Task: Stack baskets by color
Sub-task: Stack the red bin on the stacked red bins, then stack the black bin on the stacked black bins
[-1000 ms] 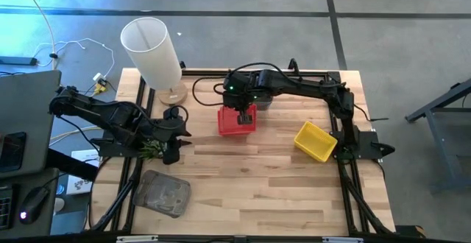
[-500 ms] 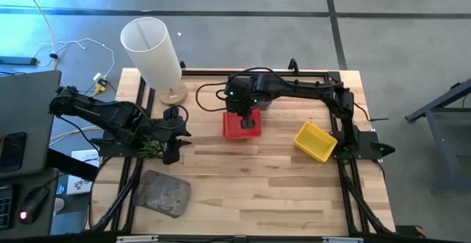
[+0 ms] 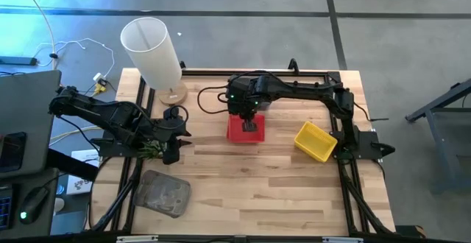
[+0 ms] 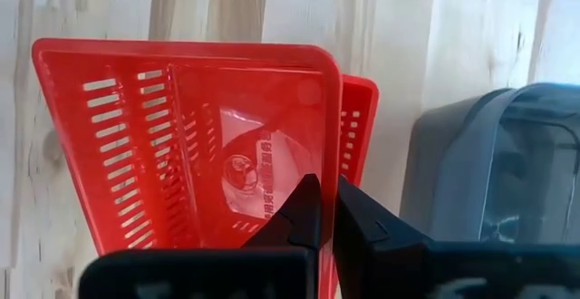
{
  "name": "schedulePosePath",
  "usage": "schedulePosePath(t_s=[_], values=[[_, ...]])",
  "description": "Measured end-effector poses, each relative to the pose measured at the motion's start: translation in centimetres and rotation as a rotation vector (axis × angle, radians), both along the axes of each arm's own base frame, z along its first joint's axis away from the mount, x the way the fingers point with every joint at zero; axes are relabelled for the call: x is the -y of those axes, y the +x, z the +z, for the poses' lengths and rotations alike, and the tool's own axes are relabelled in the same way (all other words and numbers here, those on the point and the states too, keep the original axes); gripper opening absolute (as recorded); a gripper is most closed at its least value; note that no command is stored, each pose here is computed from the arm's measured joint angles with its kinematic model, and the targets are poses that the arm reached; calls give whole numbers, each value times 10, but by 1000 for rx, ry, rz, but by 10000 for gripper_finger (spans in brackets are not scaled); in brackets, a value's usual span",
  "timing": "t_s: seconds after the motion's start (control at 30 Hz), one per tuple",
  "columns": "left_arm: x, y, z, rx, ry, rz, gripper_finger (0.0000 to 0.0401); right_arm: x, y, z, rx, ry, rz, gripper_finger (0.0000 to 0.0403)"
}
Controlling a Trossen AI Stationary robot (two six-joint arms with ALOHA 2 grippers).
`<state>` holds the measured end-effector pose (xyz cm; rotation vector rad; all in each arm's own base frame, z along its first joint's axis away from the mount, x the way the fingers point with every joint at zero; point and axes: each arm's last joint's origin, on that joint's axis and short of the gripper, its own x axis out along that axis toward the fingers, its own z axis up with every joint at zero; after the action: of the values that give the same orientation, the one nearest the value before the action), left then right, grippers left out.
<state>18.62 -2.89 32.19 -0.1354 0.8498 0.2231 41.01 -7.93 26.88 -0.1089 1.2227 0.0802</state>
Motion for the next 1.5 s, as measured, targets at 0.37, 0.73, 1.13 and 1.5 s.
schedulePosePath(t_s=[0.37,0.73,1.13,1.5], values=[[0,0,0,0,0,0,117,-1,-4,-1,-41,36,-84,0],[0,0,0,-5,1,0,117,1,4,-28,-135,53,-124,0],[0,0,0,-9,13,-15,117,1,5,-32,-144,51,-110,44],[0,0,0,-8,17,-12,117,1,-2,-19,-135,64,-253,143]])
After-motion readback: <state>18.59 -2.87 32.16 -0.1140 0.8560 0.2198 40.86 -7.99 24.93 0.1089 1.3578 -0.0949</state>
